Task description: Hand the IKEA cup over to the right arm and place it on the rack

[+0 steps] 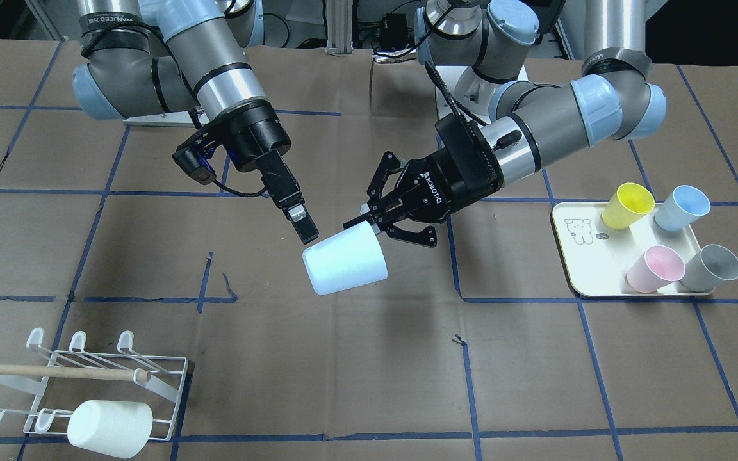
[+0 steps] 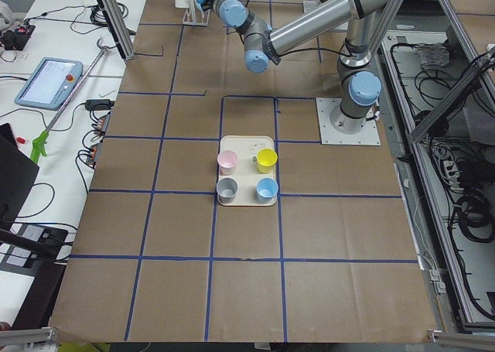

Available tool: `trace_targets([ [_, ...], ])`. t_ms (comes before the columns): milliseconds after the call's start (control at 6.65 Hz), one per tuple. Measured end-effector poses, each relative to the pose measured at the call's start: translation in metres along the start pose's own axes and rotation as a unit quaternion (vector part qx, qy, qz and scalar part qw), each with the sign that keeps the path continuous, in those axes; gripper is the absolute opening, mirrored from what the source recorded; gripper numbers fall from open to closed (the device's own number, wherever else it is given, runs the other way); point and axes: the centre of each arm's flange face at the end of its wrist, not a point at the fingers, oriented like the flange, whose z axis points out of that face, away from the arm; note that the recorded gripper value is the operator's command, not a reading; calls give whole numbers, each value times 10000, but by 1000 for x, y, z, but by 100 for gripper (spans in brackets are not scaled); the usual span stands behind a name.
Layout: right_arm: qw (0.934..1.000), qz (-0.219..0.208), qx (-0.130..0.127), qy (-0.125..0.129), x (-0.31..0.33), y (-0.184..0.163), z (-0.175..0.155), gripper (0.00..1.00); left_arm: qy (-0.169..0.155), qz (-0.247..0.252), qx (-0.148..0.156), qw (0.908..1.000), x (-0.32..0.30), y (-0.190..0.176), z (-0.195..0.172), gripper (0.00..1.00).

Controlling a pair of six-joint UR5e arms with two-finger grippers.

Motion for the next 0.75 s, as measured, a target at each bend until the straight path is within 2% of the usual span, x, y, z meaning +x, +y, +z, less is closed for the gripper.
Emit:
trace_targets([
  [752,9999,-41,-10,-92,-16,-7,26,97,-6,25,8,10000,1,-1,-1,4],
])
